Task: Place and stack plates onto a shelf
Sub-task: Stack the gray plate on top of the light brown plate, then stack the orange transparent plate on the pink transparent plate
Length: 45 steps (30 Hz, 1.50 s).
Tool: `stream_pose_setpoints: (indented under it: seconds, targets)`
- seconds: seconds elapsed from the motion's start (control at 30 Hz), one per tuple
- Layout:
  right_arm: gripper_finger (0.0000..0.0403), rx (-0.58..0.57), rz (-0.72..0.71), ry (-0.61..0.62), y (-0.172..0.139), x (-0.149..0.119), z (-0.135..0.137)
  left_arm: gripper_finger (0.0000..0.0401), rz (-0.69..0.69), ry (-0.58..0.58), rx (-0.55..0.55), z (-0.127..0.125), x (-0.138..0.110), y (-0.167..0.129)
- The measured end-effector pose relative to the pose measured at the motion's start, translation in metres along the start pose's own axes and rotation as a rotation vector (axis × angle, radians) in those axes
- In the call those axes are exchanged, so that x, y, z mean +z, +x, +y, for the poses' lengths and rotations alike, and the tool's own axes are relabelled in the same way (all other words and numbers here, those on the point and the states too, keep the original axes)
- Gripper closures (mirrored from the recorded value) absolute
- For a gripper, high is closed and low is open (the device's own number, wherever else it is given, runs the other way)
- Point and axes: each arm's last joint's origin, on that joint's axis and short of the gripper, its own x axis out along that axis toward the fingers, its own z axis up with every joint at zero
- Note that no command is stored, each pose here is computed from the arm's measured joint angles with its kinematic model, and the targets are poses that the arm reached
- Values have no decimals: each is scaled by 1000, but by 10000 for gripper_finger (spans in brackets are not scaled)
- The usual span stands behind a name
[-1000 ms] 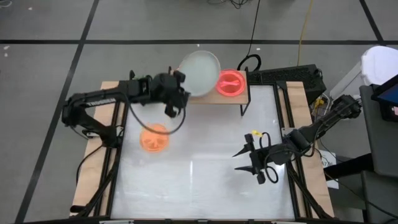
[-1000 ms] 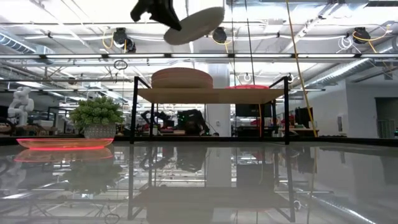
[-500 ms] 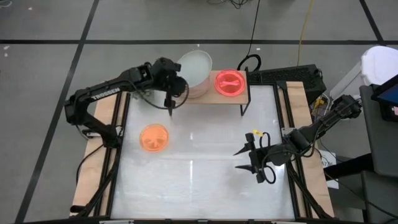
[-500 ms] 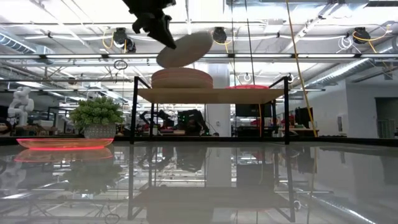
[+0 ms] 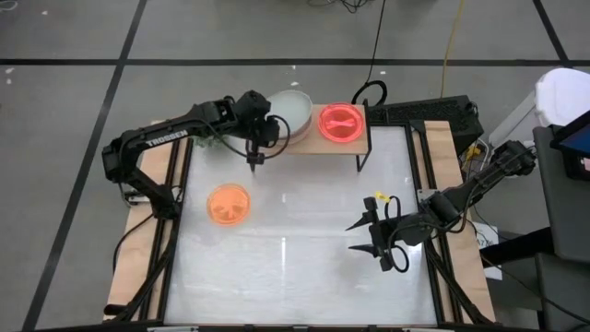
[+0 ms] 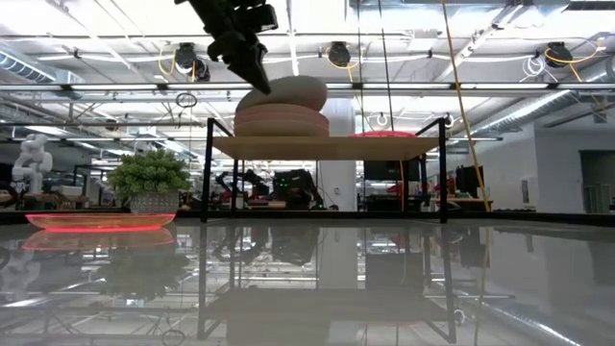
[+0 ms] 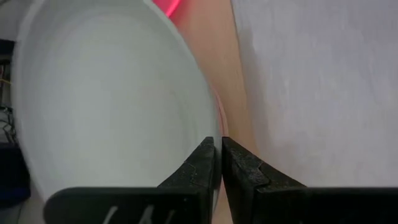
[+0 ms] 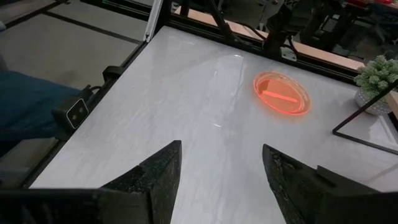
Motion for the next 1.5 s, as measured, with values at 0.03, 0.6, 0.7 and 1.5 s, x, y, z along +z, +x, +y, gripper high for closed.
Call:
stream_pose_setpoints:
  seconds: [0.03,0.6,0.7,1.5]
  targets:
    - [197,0,0,0,0,0,0,372,2,-6,-1,0,0,0]
    - [197,0,1,0,0,0,0,370,14,-16,-13,-3,0,0]
    - [197,0,1,0,0,0,0,369,11,-19,-9,-2,0,0]
    - [197,0,27,9,0,-3,0,228,41,-118,31,-43,24,-12]
